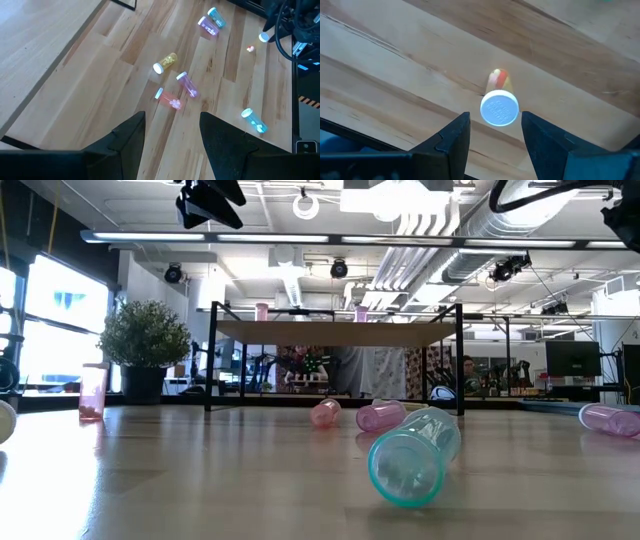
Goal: Pick and place medicine bottles onto shelf by color
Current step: Put the bottom right yellow pill bottle on the shelf
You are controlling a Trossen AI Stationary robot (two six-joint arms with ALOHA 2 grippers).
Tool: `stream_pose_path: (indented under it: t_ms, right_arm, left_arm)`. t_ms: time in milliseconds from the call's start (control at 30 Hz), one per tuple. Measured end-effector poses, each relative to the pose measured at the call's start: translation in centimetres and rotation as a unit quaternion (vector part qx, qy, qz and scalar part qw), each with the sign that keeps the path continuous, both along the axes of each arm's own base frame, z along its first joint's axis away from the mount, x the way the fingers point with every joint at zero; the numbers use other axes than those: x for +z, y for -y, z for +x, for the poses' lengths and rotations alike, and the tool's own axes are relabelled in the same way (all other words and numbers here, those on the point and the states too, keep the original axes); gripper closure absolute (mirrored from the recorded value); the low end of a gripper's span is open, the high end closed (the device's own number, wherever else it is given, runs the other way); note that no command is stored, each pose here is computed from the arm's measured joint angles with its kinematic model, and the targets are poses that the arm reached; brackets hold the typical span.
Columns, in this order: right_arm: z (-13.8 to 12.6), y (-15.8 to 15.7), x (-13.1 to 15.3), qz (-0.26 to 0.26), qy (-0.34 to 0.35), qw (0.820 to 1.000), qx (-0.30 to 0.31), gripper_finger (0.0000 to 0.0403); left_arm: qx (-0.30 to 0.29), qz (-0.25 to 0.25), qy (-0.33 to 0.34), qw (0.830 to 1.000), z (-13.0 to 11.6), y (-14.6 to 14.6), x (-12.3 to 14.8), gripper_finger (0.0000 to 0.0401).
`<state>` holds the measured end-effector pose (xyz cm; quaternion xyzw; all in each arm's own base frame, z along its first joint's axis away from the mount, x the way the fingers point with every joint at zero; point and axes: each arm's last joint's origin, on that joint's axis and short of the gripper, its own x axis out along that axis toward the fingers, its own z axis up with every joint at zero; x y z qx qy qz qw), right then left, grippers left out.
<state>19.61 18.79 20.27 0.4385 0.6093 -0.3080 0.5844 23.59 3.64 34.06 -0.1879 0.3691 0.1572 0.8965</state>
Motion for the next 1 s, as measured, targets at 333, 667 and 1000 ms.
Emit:
stream_pose_path:
  t_ms: [333, 667, 1000]
  right_arm:
    - [0.1, -0.1, -0.7, -0.015, -0.015, 1.0, 0.001, 0.0233]
    - [0.1, 0.0, -0.9, -0.027, -0.011, 1.0, -0.004, 0.0237]
    - [0.5, -0.5, -1.7, -0.022, -0.022, 1.0, -0.003, 0.0264]
  left_arm:
    - [-0.001, 0.001, 0.001, 1.0, 0.0, 0.0, 0.0, 0.0222]
    - [0.0, 0.001, 0.002, 1.0, 0.0, -0.1, 0.0, 0.0222]
    - [0.0, 0.001, 0.002, 1.0, 0.0, -0.1, 0.0, 0.0222]
